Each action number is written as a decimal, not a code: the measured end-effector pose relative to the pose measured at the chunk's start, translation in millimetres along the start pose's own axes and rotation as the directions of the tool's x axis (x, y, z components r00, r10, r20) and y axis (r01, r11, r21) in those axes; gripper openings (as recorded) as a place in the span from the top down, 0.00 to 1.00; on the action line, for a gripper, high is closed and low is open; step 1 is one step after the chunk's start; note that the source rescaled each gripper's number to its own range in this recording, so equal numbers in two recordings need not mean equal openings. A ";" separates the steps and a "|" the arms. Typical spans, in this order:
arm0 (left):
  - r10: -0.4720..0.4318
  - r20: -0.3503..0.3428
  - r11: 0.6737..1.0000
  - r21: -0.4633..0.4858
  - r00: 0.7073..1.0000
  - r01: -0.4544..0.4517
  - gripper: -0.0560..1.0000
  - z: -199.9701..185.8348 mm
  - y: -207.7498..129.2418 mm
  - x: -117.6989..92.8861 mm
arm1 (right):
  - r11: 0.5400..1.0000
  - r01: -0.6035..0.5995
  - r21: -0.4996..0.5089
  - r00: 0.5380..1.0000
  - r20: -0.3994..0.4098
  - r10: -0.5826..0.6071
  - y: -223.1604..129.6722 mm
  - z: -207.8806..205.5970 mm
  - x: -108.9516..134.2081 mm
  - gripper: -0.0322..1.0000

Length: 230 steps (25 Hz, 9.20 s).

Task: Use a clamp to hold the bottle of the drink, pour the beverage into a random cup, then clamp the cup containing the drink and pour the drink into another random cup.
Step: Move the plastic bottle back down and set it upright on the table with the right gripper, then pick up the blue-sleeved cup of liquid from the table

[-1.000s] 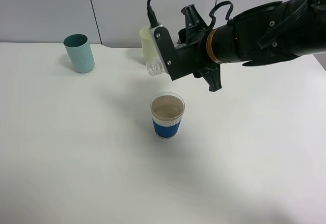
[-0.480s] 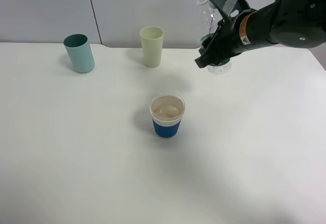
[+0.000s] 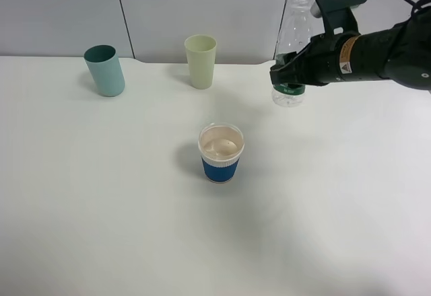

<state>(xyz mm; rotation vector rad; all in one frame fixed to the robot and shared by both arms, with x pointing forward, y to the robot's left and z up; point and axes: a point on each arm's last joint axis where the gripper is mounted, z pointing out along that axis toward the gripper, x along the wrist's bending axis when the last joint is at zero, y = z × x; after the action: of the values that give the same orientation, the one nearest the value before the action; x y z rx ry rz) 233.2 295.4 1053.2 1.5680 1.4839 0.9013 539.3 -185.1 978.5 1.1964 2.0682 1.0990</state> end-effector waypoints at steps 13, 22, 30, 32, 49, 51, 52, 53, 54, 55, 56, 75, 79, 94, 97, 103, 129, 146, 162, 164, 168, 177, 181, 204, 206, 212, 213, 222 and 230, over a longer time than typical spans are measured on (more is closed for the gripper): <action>0.000 0.000 1.000 0.000 1.000 0.000 0.00 0.0 0.0 0.0 | 0.997 0.062 -0.050 0.994 0.092 -0.057 -14.2 18.8 -14.3 0.97; 0.000 0.000 1.000 0.000 1.000 0.000 0.00 0.0 0.0 0.0 | 0.985 -0.058 -0.165 0.966 0.239 0.097 -31.6 47.3 -30.9 0.97; 0.000 0.000 1.000 0.000 1.000 0.000 0.00 0.0 0.0 0.0 | 0.975 -0.001 -0.222 0.967 0.249 0.058 -52.5 71.0 -31.6 0.97; 0.000 0.000 1.000 0.000 1.000 0.000 0.00 0.0 0.0 0.0 | 0.972 0.004 -0.234 0.966 0.254 0.057 -56.8 75.2 -31.9 0.97; 0.000 0.000 1.000 0.000 1.000 0.000 0.00 0.0 0.0 0.0 | 0.981 0.000 -0.196 0.965 0.256 0.051 -81.4 90.9 -31.5 0.97; 0.000 0.000 1.000 0.000 1.000 0.000 0.00 0.0 0.0 0.0 | 0.979 0.002 -0.202 0.965 0.257 0.051 -81.7 91.2 -31.6 0.97; 0.000 0.000 1.000 0.000 1.000 0.000 0.00 0.0 0.0 0.0 | 0.978 0.004 -0.207 0.965 0.259 0.051 -81.8 91.4 -31.7 0.91; 0.000 0.000 1.000 0.000 1.000 0.000 0.00 0.0 0.0 0.0 | 0.978 0.005 -0.211 0.964 0.259 0.051 -81.8 91.6 -31.7 0.78; 0.000 0.000 1.000 0.000 1.000 0.000 0.00 0.0 0.0 0.0 | 0.978 0.005 -0.211 0.964 0.259 0.051 -81.8 91.6 -31.7 0.78; 0.000 0.000 1.000 0.000 1.000 0.000 0.00 0.0 0.0 0.0 | 0.977 0.005 -0.213 0.964 0.260 0.051 -81.5 91.5 -31.7 0.62; 0.000 0.000 1.000 0.000 1.000 0.000 0.00 0.0 0.0 0.0 | 0.974 0.009 -0.228 0.964 0.262 0.052 -80.2 91.1 -32.0 0.30; 0.000 0.000 1.000 0.000 1.000 0.000 0.00 0.0 0.0 0.0 | 0.934 0.013 -0.356 0.962 0.260 0.086 1.8 23.7 -32.9 0.01; 0.000 0.000 1.000 0.000 1.000 0.000 0.00 0.0 0.0 0.0 | 0.921 0.087 -0.379 0.949 0.312 0.039 21.1 -1.4 -37.5 0.01; 0.000 0.000 1.000 0.000 1.000 0.000 0.00 0.0 0.0 0.0 | 0.922 -0.055 -0.383 0.862 0.448 0.238 39.6 -111.9 -97.4 0.01; 0.000 0.000 1.000 0.000 1.000 0.000 0.00 0.0 0.0 0.0 | 0.921 -0.047 -0.387 0.841 0.481 0.246 40.5 -131.5 -103.0 0.01; 0.000 0.000 1.000 0.000 1.000 0.000 0.00 0.0 0.0 0.0 | 0.908 -0.037 -0.417 0.757 0.582 0.298 39.1 -199.0 -109.1 0.01; 0.000 0.000 1.000 0.000 1.000 0.000 0.00 0.0 0.0 0.0 | 0.937 -0.129 -0.325 0.775 0.557 0.300 -56.9 -306.4 16.5 0.00; 0.000 0.000 1.000 0.000 1.000 0.000 0.00 0.0 0.0 0.0 | 0.940 -0.210 -0.270 0.828 0.463 0.318 -97.7 -318.3 50.1 0.00; 0.000 0.000 1.000 0.000 1.000 0.000 0.00 0.0 0.0 0.0 | 0.949 -0.269 -0.165 0.817 0.483 0.316 -112.1 -311.2 47.3 0.00; 0.000 0.000 1.000 0.000 1.000 0.000 0.00 0.0 0.0 0.0 | 0.949 -0.269 -0.165 0.817 0.483 0.316 -112.1 -311.2 47.3 0.00; 0.000 0.000 1.000 0.000 1.000 0.000 0.00 0.0 0.0 0.0 | 0.949 -0.269 -0.165 0.817 0.483 0.316 -112.1 -311.2 47.3 0.00; 0.000 0.000 1.000 0.000 1.000 0.000 0.00 0.0 0.0 0.0 | 0.949 -0.270 -0.166 0.816 0.483 0.316 -112.1 -311.2 47.3 0.00; 0.000 0.000 1.000 0.000 1.000 0.000 0.00 0.0 0.0 0.0 | 0.949 -0.270 -0.166 0.816 0.483 0.316 -112.1 -311.2 47.3 0.00; 0.000 0.000 1.000 0.000 1.000 0.000 0.00 0.0 0.0 0.0 | 0.948 -0.272 -0.167 0.816 0.483 0.319 -112.1 -311.2 47.3 0.00; 0.000 0.000 1.000 0.000 1.000 0.000 0.00 0.0 0.0 0.0 | 0.948 -0.272 -0.167 0.816 0.483 0.319 -112.1 -311.2 47.3 0.00; 0.000 0.000 1.000 0.000 1.000 0.000 0.00 0.0 0.0 0.0 | 0.948 -0.272 -0.167 0.816 0.483 0.319 -112.1 -311.2 47.3 0.00; 0.000 0.000 1.000 0.000 1.000 0.000 0.00 0.0 0.0 0.0 | 0.948 -0.272 -0.167 0.816 0.483 0.319 -112.1 -311.2 47.3 0.00; 0.000 0.000 1.000 0.000 1.000 0.000 0.00 0.0 0.0 0.0 | 0.948 -0.272 -0.167 0.816 0.483 0.319 -112.1 -311.2 47.3 0.00; -0.001 0.001 1.000 0.000 1.000 0.001 0.00 0.0 0.0 -0.1 | 0.948 -0.272 -0.167 0.816 0.483 0.319 -112.1 -311.2 47.3 0.00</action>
<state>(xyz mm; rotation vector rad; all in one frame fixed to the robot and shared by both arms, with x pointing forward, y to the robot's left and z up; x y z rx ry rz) 233.1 295.3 1053.2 1.5677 1.4835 0.9001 233.7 -298.0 1052.8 1.5992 1.4480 0.8707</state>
